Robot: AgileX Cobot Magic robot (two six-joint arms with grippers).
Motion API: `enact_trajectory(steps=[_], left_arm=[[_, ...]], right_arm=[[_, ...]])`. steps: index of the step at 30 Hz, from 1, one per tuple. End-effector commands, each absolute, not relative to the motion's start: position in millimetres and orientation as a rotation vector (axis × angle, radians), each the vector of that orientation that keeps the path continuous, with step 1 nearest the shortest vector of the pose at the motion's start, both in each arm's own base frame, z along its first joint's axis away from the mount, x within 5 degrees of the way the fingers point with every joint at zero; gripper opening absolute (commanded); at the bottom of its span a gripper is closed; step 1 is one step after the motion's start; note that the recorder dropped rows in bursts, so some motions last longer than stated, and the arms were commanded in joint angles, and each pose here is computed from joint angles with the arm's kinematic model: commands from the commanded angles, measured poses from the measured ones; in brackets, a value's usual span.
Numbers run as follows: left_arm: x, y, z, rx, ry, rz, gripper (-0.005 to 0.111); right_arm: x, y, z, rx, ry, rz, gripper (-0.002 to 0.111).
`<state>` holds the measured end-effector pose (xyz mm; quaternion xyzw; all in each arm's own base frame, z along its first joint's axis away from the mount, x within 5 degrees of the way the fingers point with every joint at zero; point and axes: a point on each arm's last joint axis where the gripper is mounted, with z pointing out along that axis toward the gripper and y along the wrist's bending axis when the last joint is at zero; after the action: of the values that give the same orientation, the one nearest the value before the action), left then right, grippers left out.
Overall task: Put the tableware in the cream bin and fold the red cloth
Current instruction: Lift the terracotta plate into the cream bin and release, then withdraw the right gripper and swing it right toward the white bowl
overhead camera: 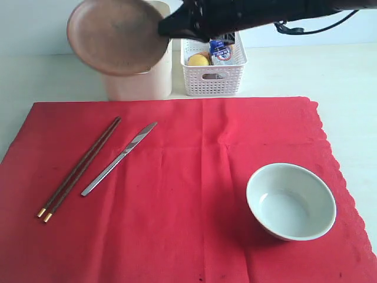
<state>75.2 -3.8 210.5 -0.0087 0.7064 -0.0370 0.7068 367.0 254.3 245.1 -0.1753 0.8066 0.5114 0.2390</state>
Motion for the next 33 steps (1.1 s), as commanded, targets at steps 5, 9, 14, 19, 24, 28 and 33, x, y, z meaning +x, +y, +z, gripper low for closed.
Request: enact_trajectory(steps=[5,9,14,19,24,28,33], left_arm=[[75,-4,211,-0.023,1.565,-0.081,0.001],[75,-4,211,-0.023,1.565,-0.081,0.001],[75,-4,211,-0.023,1.565,-0.081,0.001],[75,-4,211,-0.023,1.565,-0.081,0.001],[75,-4,211,-0.023,1.565,-0.081,0.001],[75,-4,211,-0.023,1.565,-0.081,0.001],[75,-4,211,-0.023,1.565,-0.081,0.001]], right_arm=[[433,274,215,-0.085,2.103,1.489,0.000],[445,280,208,-0.093,2.084,1.490,0.000],[451,282,204,-0.049,2.085,1.469,0.006],[450,290,202,-0.006,2.096,1.404,0.026],[449,294,200,0.019,2.102,1.354,0.048],[448,295,200,0.008,2.101,1.360,0.058],[447,296,201,-0.017,2.099,1.386,0.061]])
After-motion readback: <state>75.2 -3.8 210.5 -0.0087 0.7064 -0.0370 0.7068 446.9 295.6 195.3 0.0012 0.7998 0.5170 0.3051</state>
